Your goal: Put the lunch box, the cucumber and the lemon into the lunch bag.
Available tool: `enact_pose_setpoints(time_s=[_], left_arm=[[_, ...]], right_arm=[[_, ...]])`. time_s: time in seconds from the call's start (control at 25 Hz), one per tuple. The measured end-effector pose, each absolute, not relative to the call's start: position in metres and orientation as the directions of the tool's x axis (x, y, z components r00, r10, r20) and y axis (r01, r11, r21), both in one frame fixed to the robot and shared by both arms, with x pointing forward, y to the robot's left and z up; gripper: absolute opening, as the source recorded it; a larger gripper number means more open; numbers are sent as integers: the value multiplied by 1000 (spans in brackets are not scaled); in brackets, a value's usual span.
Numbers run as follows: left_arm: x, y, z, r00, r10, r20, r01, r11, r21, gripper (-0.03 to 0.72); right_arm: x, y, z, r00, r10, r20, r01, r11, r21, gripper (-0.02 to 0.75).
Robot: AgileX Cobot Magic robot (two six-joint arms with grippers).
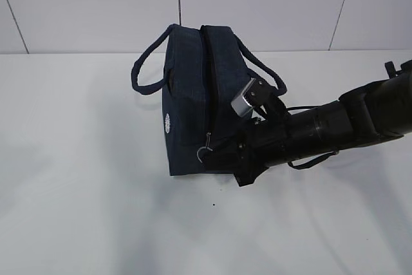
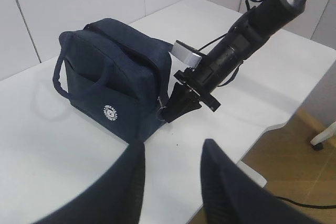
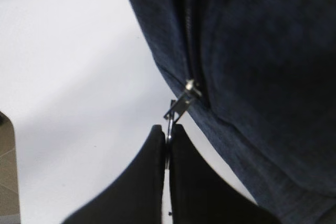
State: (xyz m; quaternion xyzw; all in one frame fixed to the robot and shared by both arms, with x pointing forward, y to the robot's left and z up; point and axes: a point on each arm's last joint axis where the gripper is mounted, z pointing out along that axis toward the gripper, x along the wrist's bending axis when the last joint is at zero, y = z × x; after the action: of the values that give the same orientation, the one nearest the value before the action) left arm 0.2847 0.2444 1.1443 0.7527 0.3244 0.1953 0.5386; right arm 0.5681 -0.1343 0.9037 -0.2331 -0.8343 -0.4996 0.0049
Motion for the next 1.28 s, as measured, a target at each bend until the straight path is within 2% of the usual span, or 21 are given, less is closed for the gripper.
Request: enact_pose_setpoints(time_s=[0.48,0.92,1.28], left_arm=[[285,244,1144,713,699,-55,278,-209,938,239],[285,244,1144,713,699,-55,278,-209,938,239],[284,244,1143,718,693,-58,288,-220,932,239]], right_arm=[[557,-130,909,-863,307,402,494,348,797,0],[550,-130,955,-875,288,390,469,299,831,0],[546,-130,977,-862,288,418,487,240,840,0]])
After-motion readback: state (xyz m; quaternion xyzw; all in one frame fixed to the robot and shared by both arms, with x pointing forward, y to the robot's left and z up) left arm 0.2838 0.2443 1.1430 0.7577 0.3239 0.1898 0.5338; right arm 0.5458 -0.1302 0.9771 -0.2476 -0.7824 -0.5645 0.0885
